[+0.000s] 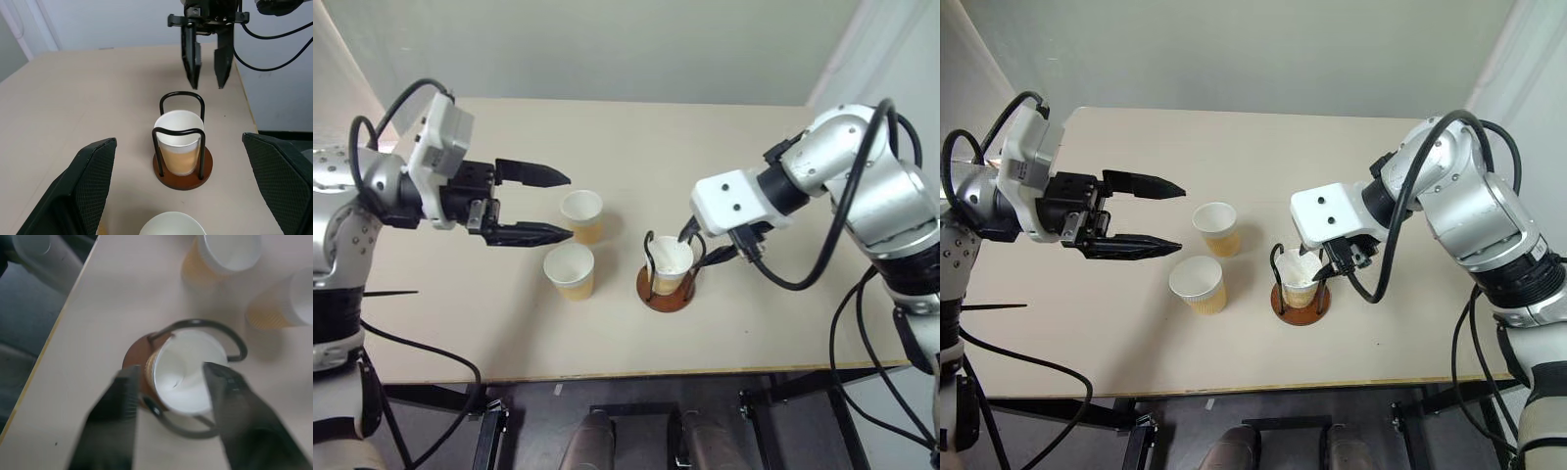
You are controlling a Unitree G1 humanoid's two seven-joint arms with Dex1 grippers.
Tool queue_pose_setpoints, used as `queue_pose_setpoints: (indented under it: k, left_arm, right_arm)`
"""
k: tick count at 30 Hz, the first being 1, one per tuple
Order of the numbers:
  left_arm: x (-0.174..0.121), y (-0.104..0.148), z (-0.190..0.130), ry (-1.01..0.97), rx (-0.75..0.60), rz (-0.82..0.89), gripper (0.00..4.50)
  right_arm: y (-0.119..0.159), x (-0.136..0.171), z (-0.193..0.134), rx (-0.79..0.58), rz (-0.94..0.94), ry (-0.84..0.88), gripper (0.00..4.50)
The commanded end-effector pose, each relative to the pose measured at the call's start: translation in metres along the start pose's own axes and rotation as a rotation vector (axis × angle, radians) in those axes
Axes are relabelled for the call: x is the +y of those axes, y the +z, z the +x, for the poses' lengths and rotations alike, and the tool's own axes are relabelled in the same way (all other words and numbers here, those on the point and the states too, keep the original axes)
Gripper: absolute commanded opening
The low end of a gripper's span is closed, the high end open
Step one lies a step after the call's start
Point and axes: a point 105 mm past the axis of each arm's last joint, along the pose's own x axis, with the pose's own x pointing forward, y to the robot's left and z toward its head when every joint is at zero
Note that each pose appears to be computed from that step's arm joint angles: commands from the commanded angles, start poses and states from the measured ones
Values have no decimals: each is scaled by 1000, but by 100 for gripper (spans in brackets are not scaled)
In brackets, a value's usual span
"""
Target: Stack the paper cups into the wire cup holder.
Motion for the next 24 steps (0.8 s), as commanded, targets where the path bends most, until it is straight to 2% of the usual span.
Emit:
queue_pose_setpoints:
  k: [1, 3, 4, 9, 14, 19, 24]
  left_arm:
    - [-3, 7, -4, 12, 9, 43, 450]
    - [-10, -3, -5, -6, 64, 44, 450]
    - [-15, -8, -5, -22, 95, 43, 450]
    - [-34, -36, -16, -95, 308, 117, 450]
    - [-38, -41, -25, -126, 410, 177, 450]
    - [-35, -43, -22, -139, 427, 205, 450]
    - [-37, -43, -10, -213, 420, 205, 450]
  right_arm:
    - [3, -10, -8, -23, 30, -87, 364]
    - [8, -20, -14, -99, 118, -169, 433]
    - [9, -23, -18, -137, 170, -203, 447]
    - [12, -33, -43, -311, 400, -346, 447]
    - [22, -28, -70, -529, 554, -391, 447]
    - [29, -10, -66, -592, 566, -353, 447]
    - [29, 10, -59, -593, 583, -281, 447]
